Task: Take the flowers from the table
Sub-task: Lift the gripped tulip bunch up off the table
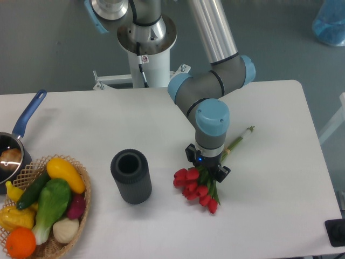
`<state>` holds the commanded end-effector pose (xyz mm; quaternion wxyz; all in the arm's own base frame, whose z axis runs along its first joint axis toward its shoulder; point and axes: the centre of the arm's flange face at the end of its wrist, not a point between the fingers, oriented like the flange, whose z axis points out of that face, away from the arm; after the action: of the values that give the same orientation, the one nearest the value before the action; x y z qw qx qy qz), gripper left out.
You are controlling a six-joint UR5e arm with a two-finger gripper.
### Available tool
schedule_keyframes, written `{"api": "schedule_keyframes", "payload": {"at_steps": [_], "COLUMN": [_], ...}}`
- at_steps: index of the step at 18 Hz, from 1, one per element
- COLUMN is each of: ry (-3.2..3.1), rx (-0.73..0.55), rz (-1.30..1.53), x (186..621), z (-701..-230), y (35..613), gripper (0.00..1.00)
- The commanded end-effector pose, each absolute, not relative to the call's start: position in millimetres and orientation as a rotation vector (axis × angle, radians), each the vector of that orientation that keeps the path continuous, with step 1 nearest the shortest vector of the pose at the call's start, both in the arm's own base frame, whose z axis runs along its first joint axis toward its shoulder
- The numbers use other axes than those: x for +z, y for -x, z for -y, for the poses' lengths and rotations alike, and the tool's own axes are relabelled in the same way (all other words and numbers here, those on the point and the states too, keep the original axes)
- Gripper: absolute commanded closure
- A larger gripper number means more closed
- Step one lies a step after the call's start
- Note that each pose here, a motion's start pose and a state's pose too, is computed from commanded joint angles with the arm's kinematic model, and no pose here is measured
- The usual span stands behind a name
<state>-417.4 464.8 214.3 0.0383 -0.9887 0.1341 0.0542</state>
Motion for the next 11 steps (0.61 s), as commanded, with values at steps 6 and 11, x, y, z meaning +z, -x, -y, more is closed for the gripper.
{"api": "schedule_keyframes", "payload": {"at_steps": [6,11], "ry": [3.014,2.989], "rx": [0.243,0.32], "rz": [-0.371,-0.301], "x": [249,295], "z": [-458,-441], "y": [419,435], "gripper": [1.0,1.0]}}
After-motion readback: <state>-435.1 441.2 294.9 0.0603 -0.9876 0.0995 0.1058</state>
